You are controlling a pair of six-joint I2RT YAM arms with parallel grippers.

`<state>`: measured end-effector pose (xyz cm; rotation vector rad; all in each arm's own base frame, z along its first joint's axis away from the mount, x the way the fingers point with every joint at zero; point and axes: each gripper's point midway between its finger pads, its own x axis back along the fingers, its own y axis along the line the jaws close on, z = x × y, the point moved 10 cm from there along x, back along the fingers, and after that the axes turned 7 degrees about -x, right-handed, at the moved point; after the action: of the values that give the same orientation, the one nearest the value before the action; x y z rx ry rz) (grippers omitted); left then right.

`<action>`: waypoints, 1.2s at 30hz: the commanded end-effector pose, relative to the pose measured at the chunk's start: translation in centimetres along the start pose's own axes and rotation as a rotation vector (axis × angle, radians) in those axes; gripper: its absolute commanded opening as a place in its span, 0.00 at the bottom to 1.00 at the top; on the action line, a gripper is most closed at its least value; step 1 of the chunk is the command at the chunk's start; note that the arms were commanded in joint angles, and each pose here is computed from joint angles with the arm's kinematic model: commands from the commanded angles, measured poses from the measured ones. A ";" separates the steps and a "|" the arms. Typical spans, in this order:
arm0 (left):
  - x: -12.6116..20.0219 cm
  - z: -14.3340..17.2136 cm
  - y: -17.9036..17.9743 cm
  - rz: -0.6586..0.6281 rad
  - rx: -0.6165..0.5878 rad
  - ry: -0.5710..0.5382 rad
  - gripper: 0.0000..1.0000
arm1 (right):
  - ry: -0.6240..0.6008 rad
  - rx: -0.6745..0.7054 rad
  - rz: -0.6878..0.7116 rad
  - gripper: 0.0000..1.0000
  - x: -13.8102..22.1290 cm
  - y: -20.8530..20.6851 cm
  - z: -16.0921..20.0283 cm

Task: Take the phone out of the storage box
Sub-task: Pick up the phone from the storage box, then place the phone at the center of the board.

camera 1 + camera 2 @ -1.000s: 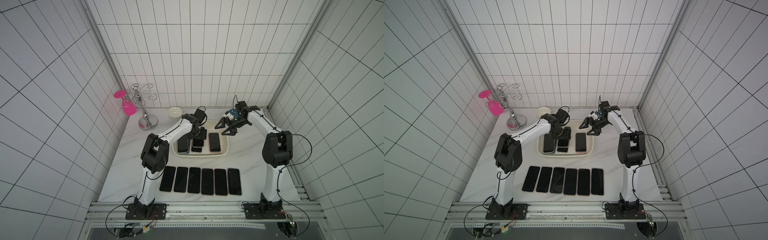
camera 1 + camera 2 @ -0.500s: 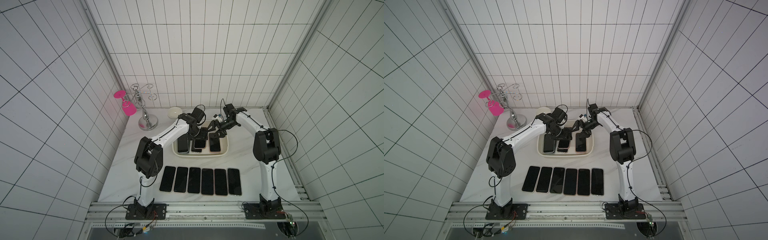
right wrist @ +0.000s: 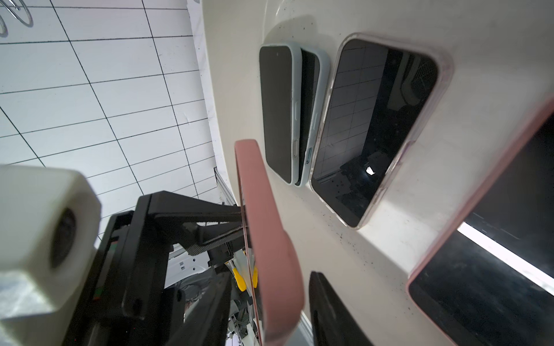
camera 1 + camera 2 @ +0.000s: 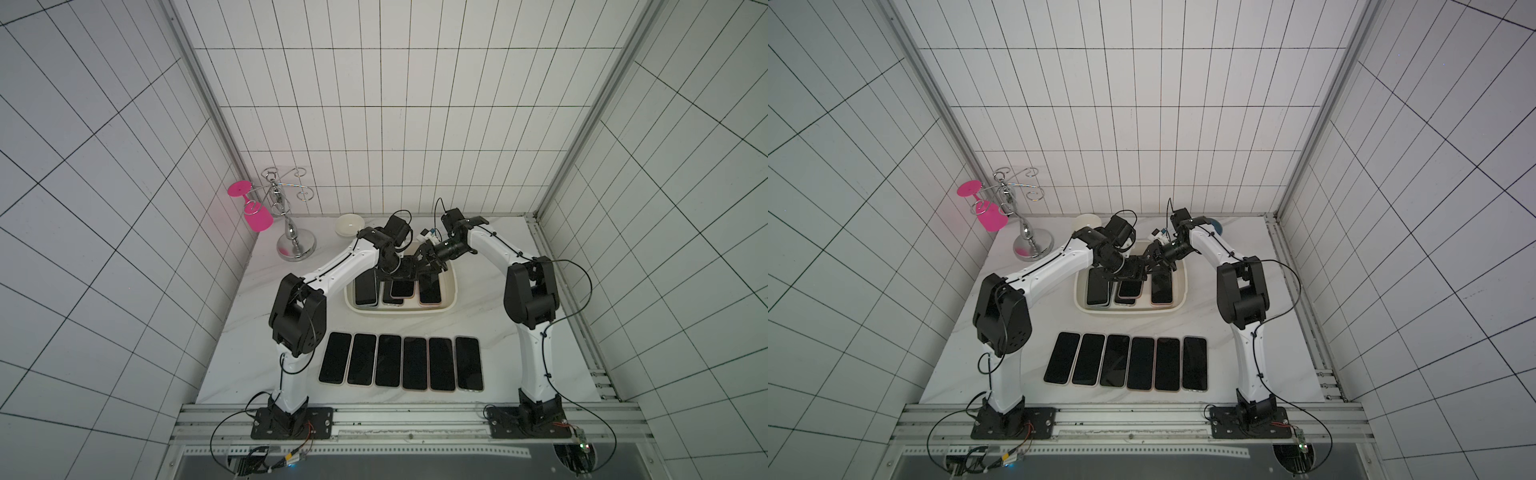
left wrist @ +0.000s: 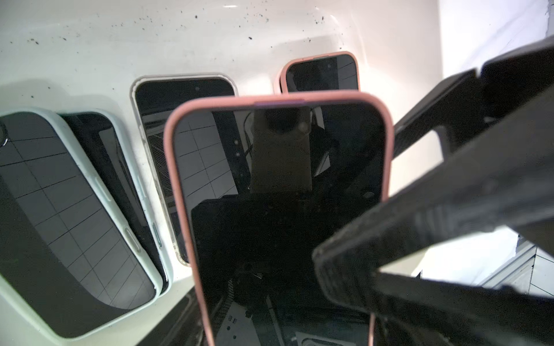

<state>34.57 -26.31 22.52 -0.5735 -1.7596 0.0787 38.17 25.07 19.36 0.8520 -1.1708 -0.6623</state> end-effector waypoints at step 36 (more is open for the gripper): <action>7.9 0.7 3.2 0.236 0.094 -0.217 0.98 | 0.030 -0.453 0.877 0.04 8.8 -9.8 19.5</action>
<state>34.16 -19.78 27.18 -0.6605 -1.8356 0.3836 22.52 9.18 19.68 0.0254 -1.1904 -0.2006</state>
